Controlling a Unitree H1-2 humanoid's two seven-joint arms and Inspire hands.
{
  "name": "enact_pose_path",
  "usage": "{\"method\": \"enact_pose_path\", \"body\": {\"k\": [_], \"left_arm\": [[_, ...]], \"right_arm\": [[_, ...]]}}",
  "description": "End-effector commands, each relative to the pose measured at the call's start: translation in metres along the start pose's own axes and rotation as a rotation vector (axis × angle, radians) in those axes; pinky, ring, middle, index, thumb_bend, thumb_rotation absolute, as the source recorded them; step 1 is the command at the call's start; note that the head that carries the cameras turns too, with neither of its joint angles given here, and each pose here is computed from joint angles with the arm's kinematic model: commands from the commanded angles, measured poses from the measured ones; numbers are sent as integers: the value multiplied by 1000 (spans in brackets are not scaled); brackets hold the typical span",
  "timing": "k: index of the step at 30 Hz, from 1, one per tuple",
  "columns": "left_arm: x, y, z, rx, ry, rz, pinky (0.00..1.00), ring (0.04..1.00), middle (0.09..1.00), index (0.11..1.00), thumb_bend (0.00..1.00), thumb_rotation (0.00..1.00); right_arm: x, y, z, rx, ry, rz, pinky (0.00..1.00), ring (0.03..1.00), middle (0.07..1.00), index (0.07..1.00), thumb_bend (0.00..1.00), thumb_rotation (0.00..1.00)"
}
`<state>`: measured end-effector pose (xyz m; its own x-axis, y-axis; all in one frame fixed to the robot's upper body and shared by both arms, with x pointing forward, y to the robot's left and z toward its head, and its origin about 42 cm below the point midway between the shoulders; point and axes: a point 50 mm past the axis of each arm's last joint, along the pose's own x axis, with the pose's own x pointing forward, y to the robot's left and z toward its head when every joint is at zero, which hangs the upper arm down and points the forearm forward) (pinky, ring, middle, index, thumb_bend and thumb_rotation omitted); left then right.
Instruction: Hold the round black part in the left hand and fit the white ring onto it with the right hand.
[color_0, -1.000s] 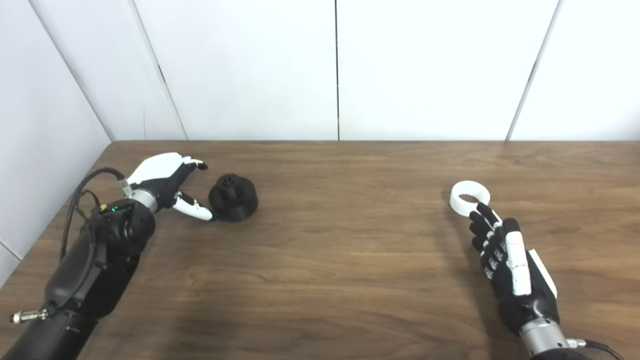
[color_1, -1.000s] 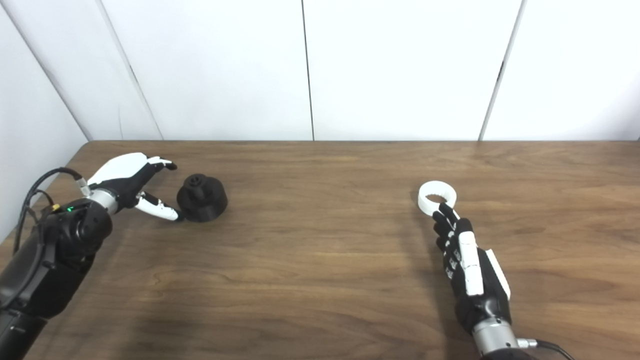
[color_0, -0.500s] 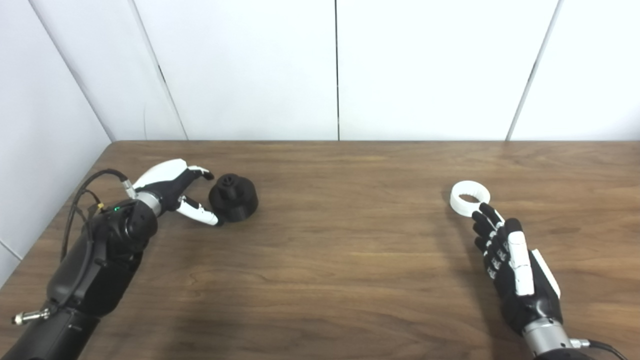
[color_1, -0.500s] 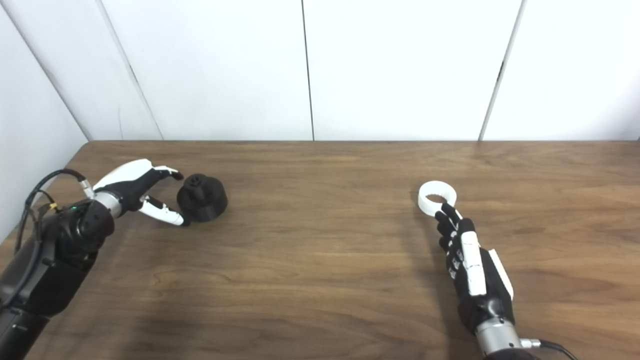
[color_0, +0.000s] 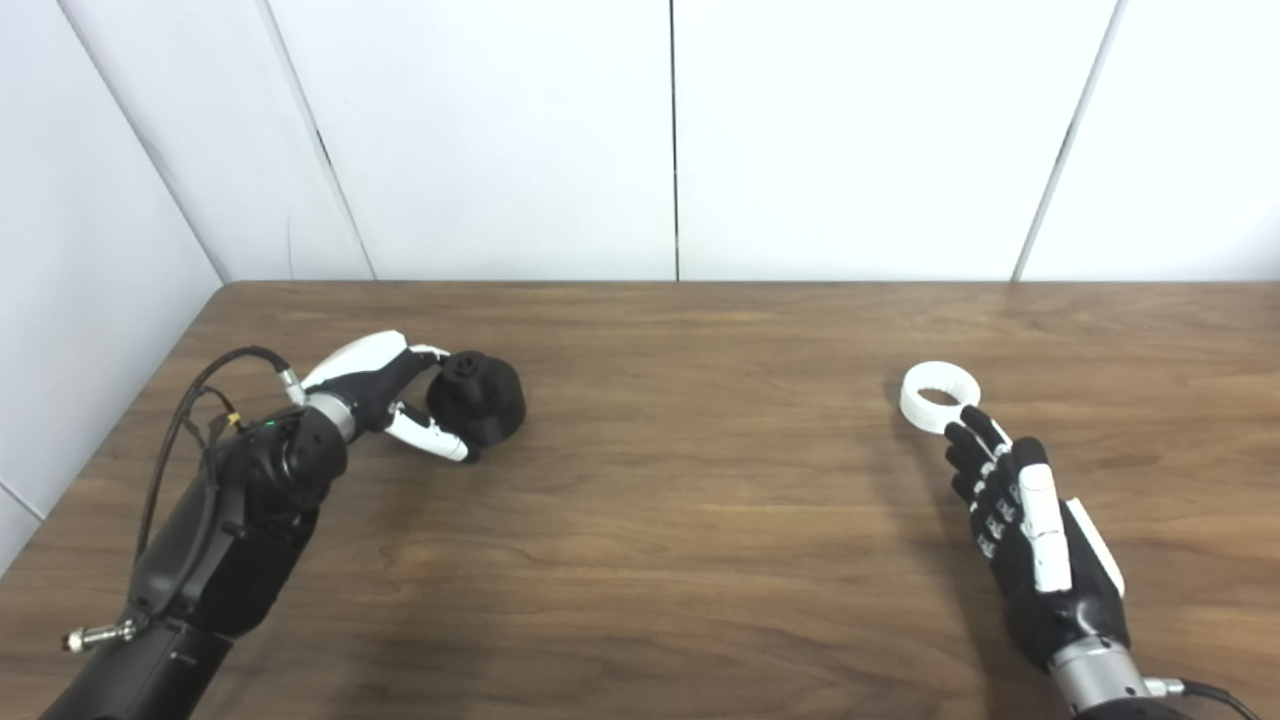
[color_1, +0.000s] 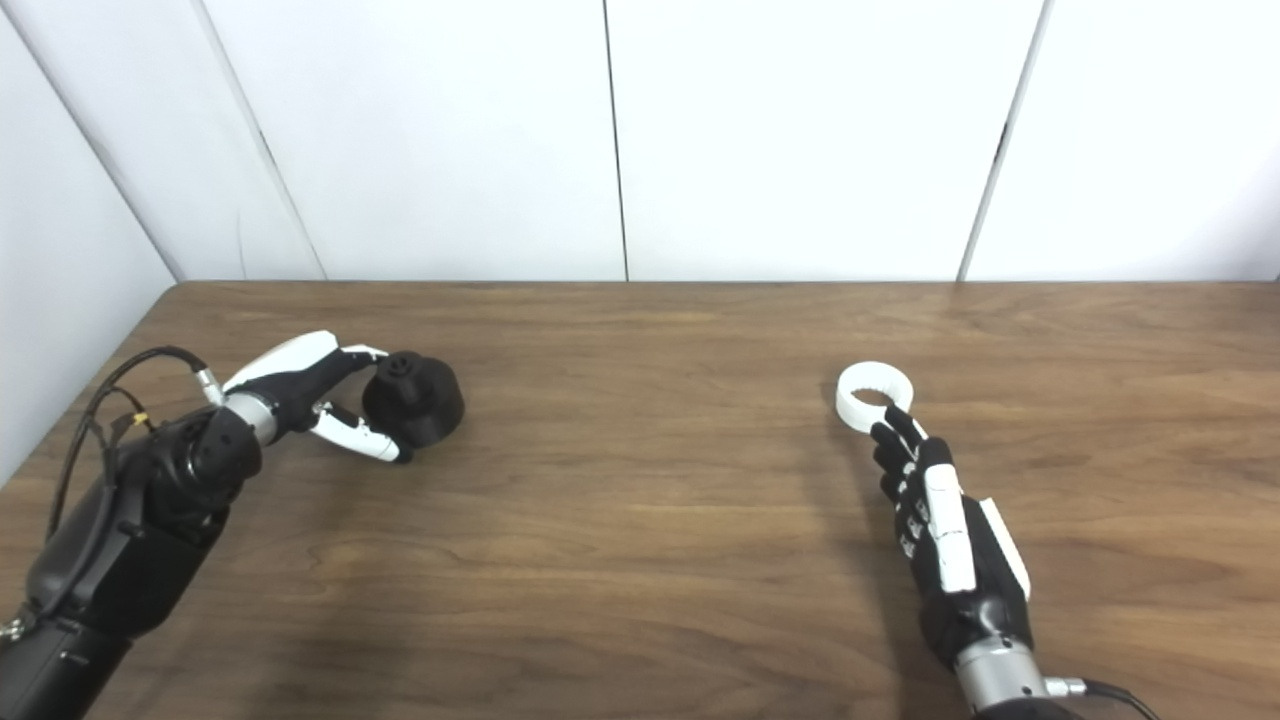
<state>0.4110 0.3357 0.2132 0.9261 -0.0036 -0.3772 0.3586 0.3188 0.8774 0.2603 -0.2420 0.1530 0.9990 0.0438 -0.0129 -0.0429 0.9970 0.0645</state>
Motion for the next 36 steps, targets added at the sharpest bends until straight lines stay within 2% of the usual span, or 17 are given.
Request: {"method": "enact_pose_path", "body": {"k": [1, 7, 15, 21, 24, 31, 36], "left_arm": [[0, 34, 13, 16, -20, 110, 880, 1000, 988, 873, 963, 286], [3, 30, 17, 25, -32, 111, 895, 1000, 989, 870, 959, 301], [7, 27, 19, 35, -52, 120, 844, 1000, 969, 849, 932, 302], [7, 26, 20, 59, -50, 141, 882, 1000, 936, 783, 847, 297], [6, 25, 20, 62, -50, 149, 845, 1000, 931, 752, 819, 292], [5, 24, 18, 48, -54, 154, 833, 1000, 934, 704, 782, 276], [5, 22, 17, 47, -53, 155, 865, 1000, 918, 683, 776, 243]], "right_arm": [[-9, -5, 7, -19, -50, 11, 1000, 967, 933, 941, 595, 1000], [-11, -6, 6, -19, -48, 10, 1000, 974, 934, 943, 591, 1000], [-14, -10, 6, -30, -45, 4, 1000, 975, 926, 937, 612, 1000], [-15, -11, 7, -33, -43, 2, 1000, 983, 930, 944, 594, 1000], [-14, -12, 8, -26, -47, 7, 1000, 983, 925, 938, 594, 1000], [-14, -13, 8, -31, -44, 11, 1000, 984, 921, 936, 600, 1000], [-13, -13, 9, -34, -43, 14, 1000, 985, 921, 932, 601, 1000]]}}
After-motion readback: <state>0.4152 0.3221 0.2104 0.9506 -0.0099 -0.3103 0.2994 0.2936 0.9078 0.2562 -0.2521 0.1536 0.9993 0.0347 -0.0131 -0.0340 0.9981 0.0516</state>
